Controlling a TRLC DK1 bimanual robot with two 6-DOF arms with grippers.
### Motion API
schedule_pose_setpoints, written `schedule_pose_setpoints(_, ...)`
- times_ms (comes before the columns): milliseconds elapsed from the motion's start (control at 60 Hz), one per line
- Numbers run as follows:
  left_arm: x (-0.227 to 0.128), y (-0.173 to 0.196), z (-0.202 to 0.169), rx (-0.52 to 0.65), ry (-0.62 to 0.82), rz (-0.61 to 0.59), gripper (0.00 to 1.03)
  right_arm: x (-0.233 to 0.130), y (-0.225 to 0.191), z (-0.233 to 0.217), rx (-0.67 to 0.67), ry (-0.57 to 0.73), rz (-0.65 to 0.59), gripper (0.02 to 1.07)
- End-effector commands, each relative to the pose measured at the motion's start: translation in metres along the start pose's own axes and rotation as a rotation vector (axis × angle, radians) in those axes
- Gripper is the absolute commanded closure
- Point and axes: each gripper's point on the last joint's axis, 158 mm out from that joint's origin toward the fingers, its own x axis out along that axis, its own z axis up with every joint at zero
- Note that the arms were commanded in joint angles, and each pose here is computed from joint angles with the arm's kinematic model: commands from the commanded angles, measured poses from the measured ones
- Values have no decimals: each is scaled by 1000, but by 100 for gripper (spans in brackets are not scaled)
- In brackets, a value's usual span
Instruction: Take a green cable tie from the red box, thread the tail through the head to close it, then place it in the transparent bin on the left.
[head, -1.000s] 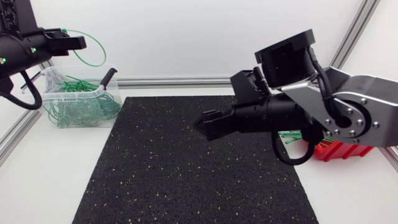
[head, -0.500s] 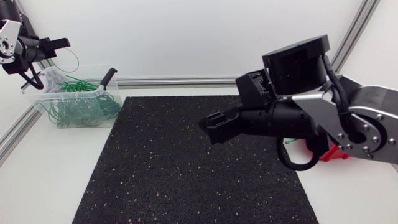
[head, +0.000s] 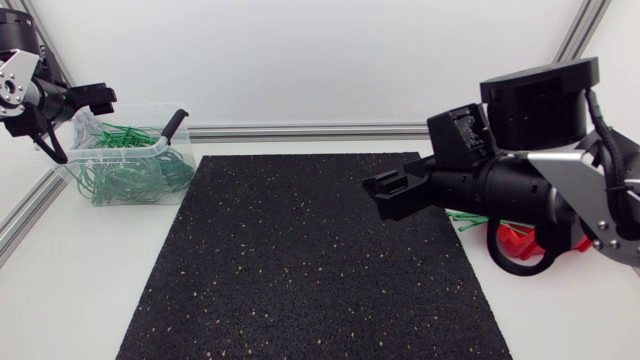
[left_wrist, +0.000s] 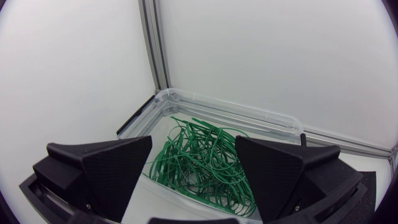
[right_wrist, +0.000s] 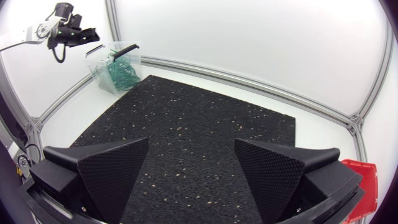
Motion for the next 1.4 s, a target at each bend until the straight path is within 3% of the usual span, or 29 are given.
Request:
schedule_pose_setpoints(0, -12, 2, -5, 26, -15, -1, 3, -4, -24, -11, -16, 4, -65, 6)
schedule_pose_setpoints(317, -50, -2, -36, 61, -32, -105, 3, -28, -99, -28, 27, -61, -269, 6)
schedule_pose_setpoints(617, -92, 0, -71, 72, -89, -197, 3, -60, -130, -45, 62, -131, -378, 6)
schedule_pose_setpoints(883, -126, 0, -98, 74, -161, -276, 3, -93, -133, -50, 43, -256, -433, 6)
schedule_pose_setpoints(1383, -174, -4, -141, 65, -307, -337, 3, -108, -136, -74, 82, -381, -463, 6)
